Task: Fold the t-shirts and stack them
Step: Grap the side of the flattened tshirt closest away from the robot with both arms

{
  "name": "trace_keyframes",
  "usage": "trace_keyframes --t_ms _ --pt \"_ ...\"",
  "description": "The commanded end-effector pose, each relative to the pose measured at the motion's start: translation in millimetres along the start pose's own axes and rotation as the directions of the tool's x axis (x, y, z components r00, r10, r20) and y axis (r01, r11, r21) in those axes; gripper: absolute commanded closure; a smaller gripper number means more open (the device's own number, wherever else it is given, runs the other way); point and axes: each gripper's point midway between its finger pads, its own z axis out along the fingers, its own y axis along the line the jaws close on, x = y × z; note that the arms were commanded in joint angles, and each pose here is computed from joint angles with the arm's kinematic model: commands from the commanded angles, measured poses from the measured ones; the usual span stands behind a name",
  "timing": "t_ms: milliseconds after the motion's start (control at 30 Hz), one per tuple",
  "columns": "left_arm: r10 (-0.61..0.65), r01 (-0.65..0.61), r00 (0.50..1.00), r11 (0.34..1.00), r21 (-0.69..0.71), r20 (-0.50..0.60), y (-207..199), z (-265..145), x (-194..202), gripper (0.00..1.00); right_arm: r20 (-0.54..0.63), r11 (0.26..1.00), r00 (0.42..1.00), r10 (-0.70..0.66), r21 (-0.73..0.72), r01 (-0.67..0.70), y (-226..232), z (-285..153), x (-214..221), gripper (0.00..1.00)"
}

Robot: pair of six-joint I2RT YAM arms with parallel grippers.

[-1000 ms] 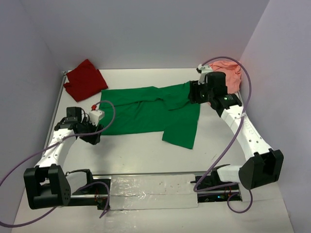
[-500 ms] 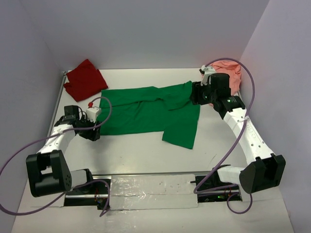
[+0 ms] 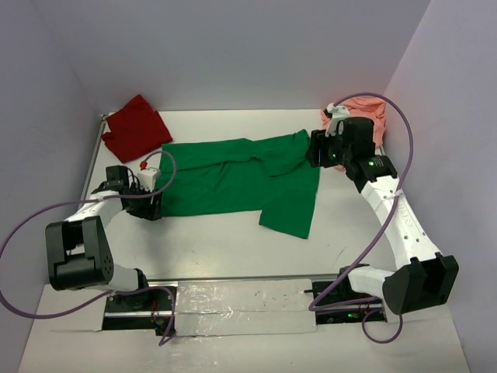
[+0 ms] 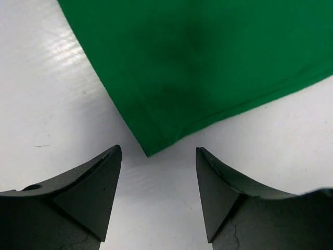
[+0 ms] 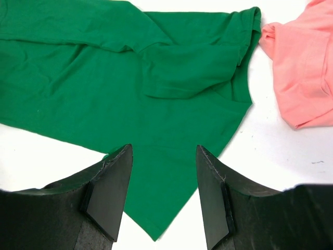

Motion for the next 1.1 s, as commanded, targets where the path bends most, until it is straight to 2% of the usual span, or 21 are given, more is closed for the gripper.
trace_keyframes --t_ms 0,133,167,300,567,700,800,833,933,1000,1067 --pt "0.001 0.001 0.996 1.0 -0.03 0.094 14.1 -2.4 -36.4 0.32 0.034 1.0 0.999 -0.002 -0.011 0.002 1.6 -9.6 -5.7 0.41" --pt "-0.012 0.014 0.996 1.0 -0.014 0.083 13.4 0.0 -37.3 0.36 0.038 1.0 0.999 -0.005 -0.009 0.006 0.6 -10.9 -6.7 0.41" --pt "-0.012 0.014 0.996 1.0 -0.019 0.093 14.9 -0.3 -39.9 0.42 0.036 1.0 0.999 -0.008 -0.01 0.009 0.7 -11.0 -6.3 0.41" --pt "-0.024 0.023 0.998 1.0 0.019 0.054 10.8 5.5 -33.9 0.52 0.024 1.0 1.0 -0.001 0.016 0.001 -5.5 -10.7 -8.2 0.41" --pt "-0.032 0.033 0.999 0.998 0.052 -0.031 6.8 13.1 -14.7 0.4 0.034 1.0 0.999 -0.002 0.028 0.001 -9.9 -17.6 -17.5 0.41" --pt "-0.033 0.035 0.998 0.998 0.059 -0.044 7.7 16.1 -12.9 0.42 0.02 1.0 1.0 -0.014 0.011 0.013 -7.5 -18.1 -17.8 0.41" --pt "-0.038 0.042 0.998 0.995 0.088 -0.046 4.8 18.0 -15.0 0.56 -0.007 0.999 1.0 -0.021 0.028 0.021 -11.4 -16.5 -15.0 0.41" --pt "-0.042 0.048 0.997 0.993 0.105 -0.062 1.5 18.3 -12.4 0.67 -0.019 0.999 1.0 -0.021 0.04 0.022 -13.7 -16.7 -13.3 0.41" --pt "-0.043 0.053 0.996 0.99 0.129 -0.078 -0.2 18.9 -12.7 0.85 -0.034 0.997 0.999 -0.028 0.071 0.03 -20.3 -16.3 -11.3 0.4" --pt "-0.045 0.056 0.995 0.99 0.13 -0.088 -0.7 16.9 -12.2 0.9 -0.03 0.996 0.999 -0.03 0.085 0.032 -22.8 -17.5 -12.9 0.41" --pt "-0.044 0.056 0.995 0.99 0.133 -0.093 -2.1 14.5 -11.1 0.89 -0.03 0.995 0.999 -0.031 0.091 0.034 -24.0 -19.9 -13.3 0.41"
